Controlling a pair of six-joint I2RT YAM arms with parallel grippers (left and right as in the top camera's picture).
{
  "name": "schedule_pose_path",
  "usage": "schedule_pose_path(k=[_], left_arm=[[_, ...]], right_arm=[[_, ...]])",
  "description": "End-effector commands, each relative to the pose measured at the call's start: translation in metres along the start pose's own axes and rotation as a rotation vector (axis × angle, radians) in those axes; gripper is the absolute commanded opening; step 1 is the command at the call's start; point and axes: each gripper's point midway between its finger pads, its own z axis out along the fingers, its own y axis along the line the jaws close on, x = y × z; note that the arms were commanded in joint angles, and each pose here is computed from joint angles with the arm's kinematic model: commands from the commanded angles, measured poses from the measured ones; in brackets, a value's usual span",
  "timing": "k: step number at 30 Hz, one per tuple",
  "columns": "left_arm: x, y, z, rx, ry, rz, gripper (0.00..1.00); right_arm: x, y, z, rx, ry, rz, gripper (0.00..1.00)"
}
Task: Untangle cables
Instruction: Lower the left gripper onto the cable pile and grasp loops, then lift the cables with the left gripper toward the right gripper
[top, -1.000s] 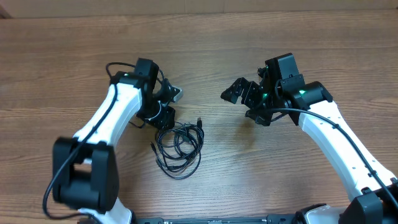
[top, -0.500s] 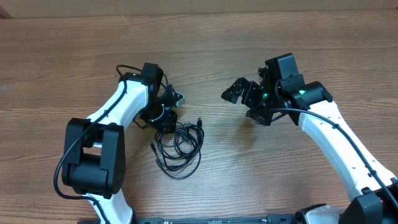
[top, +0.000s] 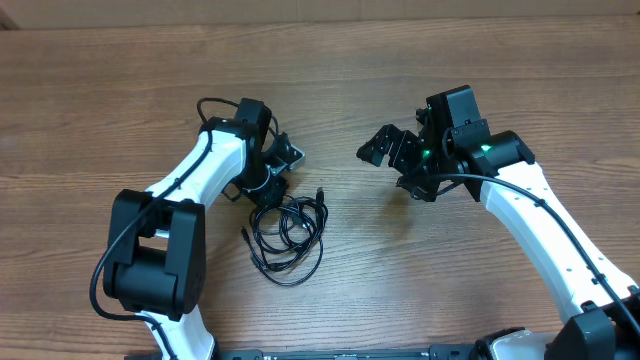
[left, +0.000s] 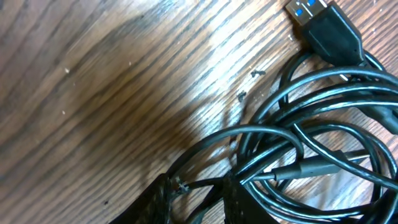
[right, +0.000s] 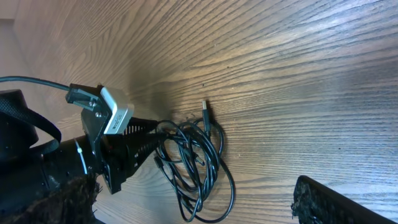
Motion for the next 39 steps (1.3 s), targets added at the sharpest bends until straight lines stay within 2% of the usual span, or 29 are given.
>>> schedule_pose_path(k=[1, 8, 16, 20, 24, 28, 30, 35, 39], left_arm=[[-0.001, -0.003, 0.004, -0.021, 0.029, 0.094, 0.28], [-0.006, -0.009, 0.007, -0.043, 0.035, 0.186, 0.29], [-0.026, -0.002, 0.006, -0.085, -0.039, 0.210, 0.31], [-0.025, -0.004, 0.007, -0.073, -0.034, 0.222, 0.29], [-0.022, -0.011, 0.007, -0.038, -0.027, 0.290, 0.31], [-0.023, -0.012, 0.008, -0.038, -0.028, 0.316, 0.17], [-0.023, -0.012, 0.008, -0.038, -0.031, 0.316, 0.05], [-0.024, -0.023, 0.007, 0.021, -0.048, 0.306, 0.04], [-0.031, -0.029, 0.002, 0.063, -0.079, 0.159, 0.04]], right_arm=[[-0.004, -0.001, -0.001, 0.008, -0.017, -0.009, 1.00], [-0.004, -0.001, -0.001, 0.008, -0.017, -0.009, 1.00], [-0.003, -0.001, -0.001, 0.008, -0.017, -0.009, 1.00], [-0.004, -0.001, -0.001, 0.008, -0.017, -0.009, 1.00], [-0.004, -0.001, -0.001, 0.009, -0.019, -0.010, 1.00], [-0.005, -0.002, -0.001, 0.013, -0.023, -0.009, 1.00], [-0.004, -0.002, -0.001, 0.013, -0.022, -0.009, 1.00], [-0.004, -0.002, -0.001, 0.013, -0.022, -0.009, 1.00], [-0.004, -0.002, -0.001, 0.013, -0.022, -0.009, 1.00]])
